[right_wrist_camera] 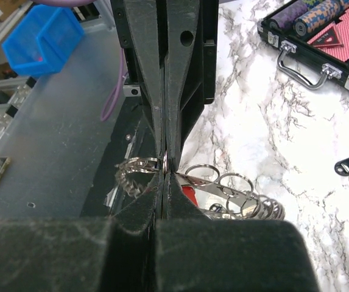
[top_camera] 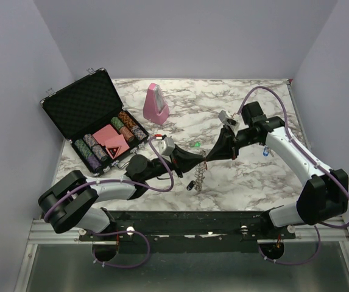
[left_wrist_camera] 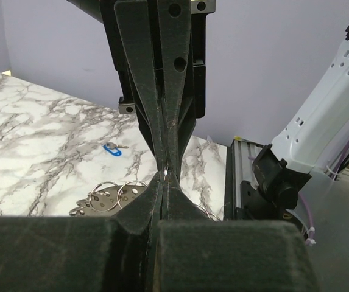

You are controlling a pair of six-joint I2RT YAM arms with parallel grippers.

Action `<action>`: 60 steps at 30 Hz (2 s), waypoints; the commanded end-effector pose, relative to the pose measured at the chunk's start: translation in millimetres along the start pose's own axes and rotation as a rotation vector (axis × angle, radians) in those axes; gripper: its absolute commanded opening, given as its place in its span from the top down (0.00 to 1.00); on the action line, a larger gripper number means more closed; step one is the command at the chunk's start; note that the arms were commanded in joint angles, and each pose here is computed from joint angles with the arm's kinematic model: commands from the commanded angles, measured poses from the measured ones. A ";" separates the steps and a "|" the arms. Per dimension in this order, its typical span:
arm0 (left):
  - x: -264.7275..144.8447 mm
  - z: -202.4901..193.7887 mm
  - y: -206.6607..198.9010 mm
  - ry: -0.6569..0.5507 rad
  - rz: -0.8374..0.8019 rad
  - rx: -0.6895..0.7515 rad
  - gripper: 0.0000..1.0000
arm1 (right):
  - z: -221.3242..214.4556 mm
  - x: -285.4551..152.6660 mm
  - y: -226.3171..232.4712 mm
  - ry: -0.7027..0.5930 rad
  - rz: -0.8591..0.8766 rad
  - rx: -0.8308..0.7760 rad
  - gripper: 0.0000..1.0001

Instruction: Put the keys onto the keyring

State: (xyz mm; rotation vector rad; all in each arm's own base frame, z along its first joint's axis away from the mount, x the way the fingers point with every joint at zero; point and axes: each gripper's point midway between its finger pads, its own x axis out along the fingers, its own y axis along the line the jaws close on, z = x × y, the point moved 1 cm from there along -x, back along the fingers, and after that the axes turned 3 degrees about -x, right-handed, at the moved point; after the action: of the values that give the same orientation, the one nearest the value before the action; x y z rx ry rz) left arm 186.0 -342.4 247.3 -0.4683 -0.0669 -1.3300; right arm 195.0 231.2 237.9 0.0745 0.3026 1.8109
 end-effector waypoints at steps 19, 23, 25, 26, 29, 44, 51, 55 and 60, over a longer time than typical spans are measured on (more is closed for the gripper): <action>-27.6 -4.4 0.2 0.431 -0.025 0.160 0.29 | -19.2 -30.5 -18.7 0.334 -0.198 -0.079 1.00; -18.0 -4.6 2.6 0.466 -0.047 0.214 0.33 | -20.9 -30.7 -20.3 0.339 -0.199 -0.070 1.00; -12.5 -6.5 3.3 0.487 -0.052 0.227 0.34 | -22.1 -30.6 -20.9 0.343 -0.200 -0.067 1.00; -9.0 -7.7 2.4 0.496 -0.057 0.233 0.35 | -22.2 -30.4 -21.1 0.342 -0.198 -0.066 1.00; 0.2 -14.3 2.8 0.524 -0.061 0.245 0.39 | -22.8 -30.1 -20.6 0.340 -0.196 -0.063 1.00; 19.3 -29.3 13.4 0.590 -0.011 0.271 0.63 | -21.8 -28.3 -18.2 0.330 -0.182 -0.067 1.00; 24.8 -29.6 17.9 0.578 0.003 0.276 0.62 | -21.9 -26.7 -16.6 0.325 -0.170 -0.066 1.00; 27.8 -31.9 17.9 0.581 -0.003 0.267 0.64 | -22.8 -26.1 -16.0 0.325 -0.166 -0.064 1.00; 31.5 -32.1 16.4 0.579 -0.013 0.260 0.71 | -22.9 -25.8 -15.9 0.323 -0.163 -0.066 1.00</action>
State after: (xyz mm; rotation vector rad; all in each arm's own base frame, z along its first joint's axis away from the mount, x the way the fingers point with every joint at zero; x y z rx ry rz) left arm 200.3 -371.3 209.4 0.1538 0.2744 -1.3928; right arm 213.6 202.2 204.9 -0.2916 0.4982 1.6421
